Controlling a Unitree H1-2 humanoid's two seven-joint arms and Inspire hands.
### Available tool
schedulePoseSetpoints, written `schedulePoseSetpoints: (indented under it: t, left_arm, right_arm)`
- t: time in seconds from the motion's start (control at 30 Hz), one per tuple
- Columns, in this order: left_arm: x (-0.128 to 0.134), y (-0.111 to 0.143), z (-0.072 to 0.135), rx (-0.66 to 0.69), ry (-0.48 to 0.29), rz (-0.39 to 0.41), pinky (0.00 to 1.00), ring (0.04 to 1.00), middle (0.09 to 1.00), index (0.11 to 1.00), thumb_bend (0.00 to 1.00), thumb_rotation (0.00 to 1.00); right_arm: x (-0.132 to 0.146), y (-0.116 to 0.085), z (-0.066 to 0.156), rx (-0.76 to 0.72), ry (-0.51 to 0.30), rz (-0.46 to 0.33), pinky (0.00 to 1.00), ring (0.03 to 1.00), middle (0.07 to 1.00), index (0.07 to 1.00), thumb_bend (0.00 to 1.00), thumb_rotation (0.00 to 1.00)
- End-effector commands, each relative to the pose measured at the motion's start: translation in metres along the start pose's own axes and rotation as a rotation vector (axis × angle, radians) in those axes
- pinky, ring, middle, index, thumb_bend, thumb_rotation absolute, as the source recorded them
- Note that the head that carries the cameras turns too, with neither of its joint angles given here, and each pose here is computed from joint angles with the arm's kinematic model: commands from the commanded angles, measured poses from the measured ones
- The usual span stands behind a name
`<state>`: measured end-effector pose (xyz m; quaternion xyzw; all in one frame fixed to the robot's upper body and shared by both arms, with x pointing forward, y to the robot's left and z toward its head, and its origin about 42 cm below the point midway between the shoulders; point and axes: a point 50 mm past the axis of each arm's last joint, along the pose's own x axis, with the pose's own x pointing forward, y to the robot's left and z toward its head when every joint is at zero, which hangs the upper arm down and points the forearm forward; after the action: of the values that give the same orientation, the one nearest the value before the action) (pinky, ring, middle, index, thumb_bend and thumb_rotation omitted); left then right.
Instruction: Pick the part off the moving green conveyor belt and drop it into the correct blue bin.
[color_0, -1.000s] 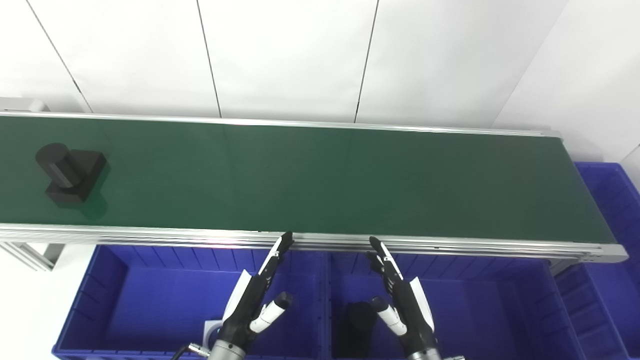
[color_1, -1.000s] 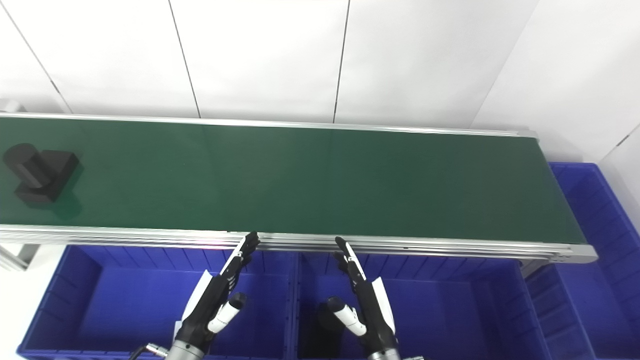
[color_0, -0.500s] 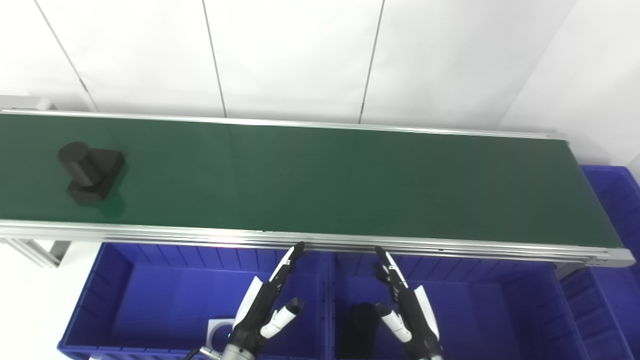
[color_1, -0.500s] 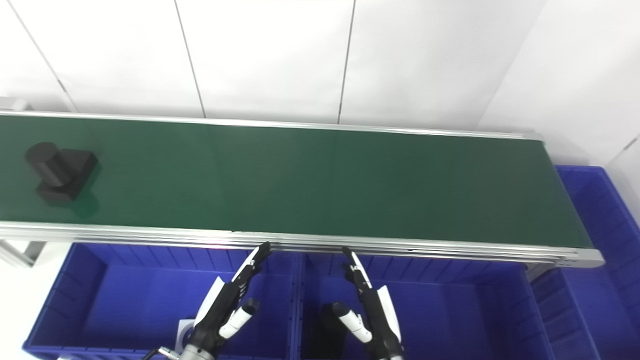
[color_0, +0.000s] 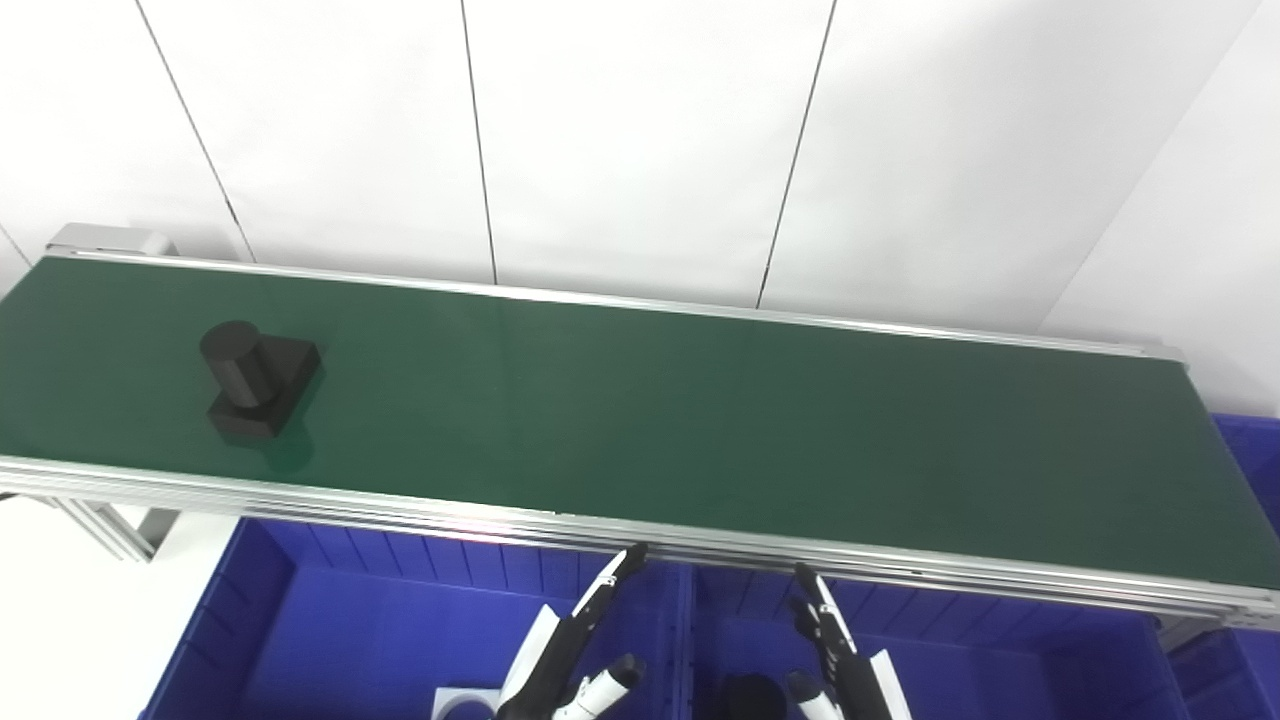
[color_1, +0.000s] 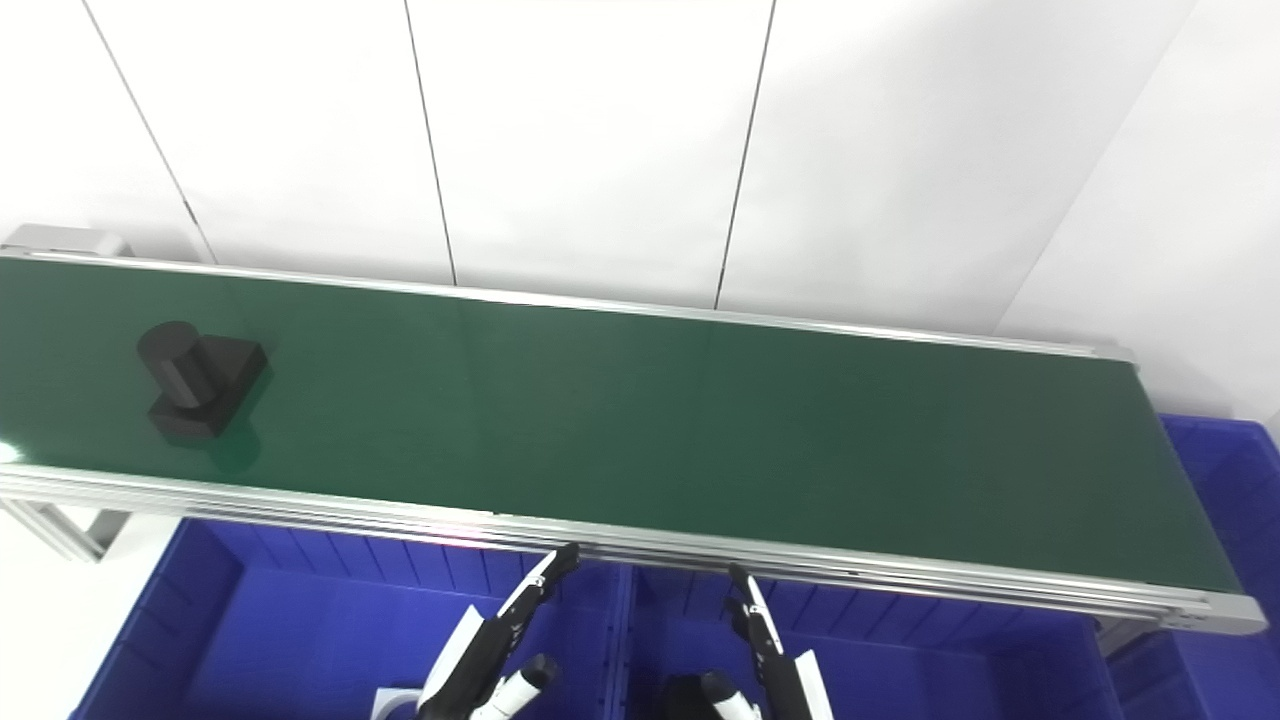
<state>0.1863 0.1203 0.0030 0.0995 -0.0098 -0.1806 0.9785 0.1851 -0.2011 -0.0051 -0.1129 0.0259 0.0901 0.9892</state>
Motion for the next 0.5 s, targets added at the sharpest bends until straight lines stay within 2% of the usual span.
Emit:
schedulePoseSetpoints:
  t: [0.0, 0.13, 0.47]
  left_arm:
    - [0.011, 0.0, 0.011, -0.005, -0.074, 0.018, 0.96, 0.969, 0.947, 0.949, 0.82, 1.0]
    - [0.012, -0.003, 0.009, 0.007, -0.07, 0.02, 0.95, 0.963, 0.946, 0.945, 0.81, 1.0]
    - [0.017, -0.012, 0.003, 0.009, -0.043, 0.022, 0.91, 0.942, 0.933, 0.929, 0.85, 1.0]
  right_arm:
    - [0.006, -0.004, 0.011, 0.015, -0.079, -0.004, 0.93, 0.943, 0.993, 0.992, 0.84, 0.95]
    - [0.005, -0.007, 0.008, 0.017, -0.071, -0.002, 0.94, 0.952, 0.998, 0.997, 0.84, 0.96]
    - [0.007, -0.013, -0.001, 0.037, -0.033, -0.001, 0.96, 0.962, 1.0, 1.0, 0.86, 0.96]
